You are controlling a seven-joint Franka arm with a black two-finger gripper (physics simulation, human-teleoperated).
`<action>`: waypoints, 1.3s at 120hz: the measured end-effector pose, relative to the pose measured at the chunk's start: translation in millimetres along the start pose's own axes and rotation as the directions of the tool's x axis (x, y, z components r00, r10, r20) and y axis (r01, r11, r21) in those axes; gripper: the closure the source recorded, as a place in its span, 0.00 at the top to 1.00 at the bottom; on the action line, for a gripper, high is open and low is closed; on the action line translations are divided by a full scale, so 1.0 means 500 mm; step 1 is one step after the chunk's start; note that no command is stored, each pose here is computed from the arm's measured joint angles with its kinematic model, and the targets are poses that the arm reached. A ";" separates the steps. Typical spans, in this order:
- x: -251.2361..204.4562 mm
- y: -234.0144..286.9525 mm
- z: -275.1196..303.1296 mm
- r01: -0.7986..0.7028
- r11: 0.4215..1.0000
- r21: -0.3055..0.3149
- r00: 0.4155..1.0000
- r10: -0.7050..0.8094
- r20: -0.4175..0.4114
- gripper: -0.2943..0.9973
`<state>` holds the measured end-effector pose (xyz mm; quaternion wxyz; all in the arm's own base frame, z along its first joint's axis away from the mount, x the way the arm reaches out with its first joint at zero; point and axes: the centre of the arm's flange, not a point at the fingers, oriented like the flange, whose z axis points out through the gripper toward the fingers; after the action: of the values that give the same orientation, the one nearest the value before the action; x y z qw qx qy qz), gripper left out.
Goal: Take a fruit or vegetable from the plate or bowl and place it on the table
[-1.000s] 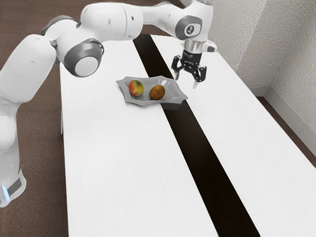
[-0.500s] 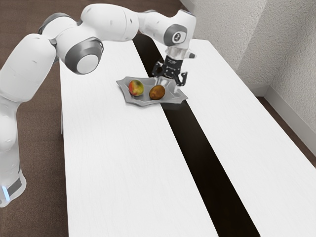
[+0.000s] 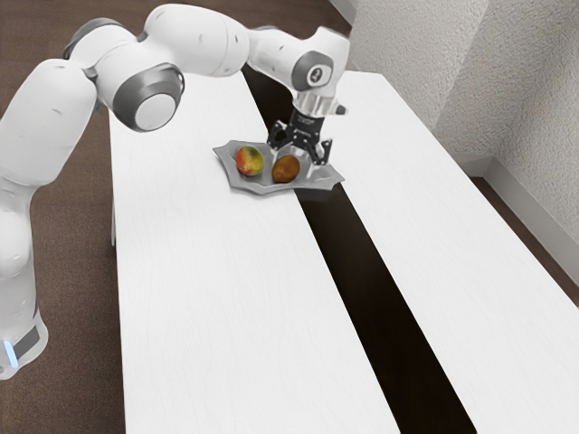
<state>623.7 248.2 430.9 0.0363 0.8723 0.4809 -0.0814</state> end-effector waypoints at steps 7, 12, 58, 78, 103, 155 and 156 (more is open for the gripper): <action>0.000 0.000 0.000 0.005 1.000 -0.001 1.000 -0.005 -0.001 0.64; 0.001 -0.002 0.000 0.008 1.000 -0.001 1.000 -0.008 -0.002 0.58; -0.027 -0.021 -0.096 0.014 0.999 -0.045 0.998 -0.017 -0.054 0.39; -0.148 0.086 -0.162 -0.111 0.991 -0.073 0.989 0.104 -0.101 0.37; -0.302 0.258 -0.124 -0.284 0.956 -0.067 0.955 0.276 -0.106 0.37; -0.350 0.333 -0.075 -0.343 0.935 -0.085 0.936 0.332 -0.120 0.63; -0.349 0.333 -0.076 -0.343 0.935 -0.086 0.936 0.332 -0.120 0.64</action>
<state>677.0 18.8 496.5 0.0707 0.9418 0.3288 -0.0032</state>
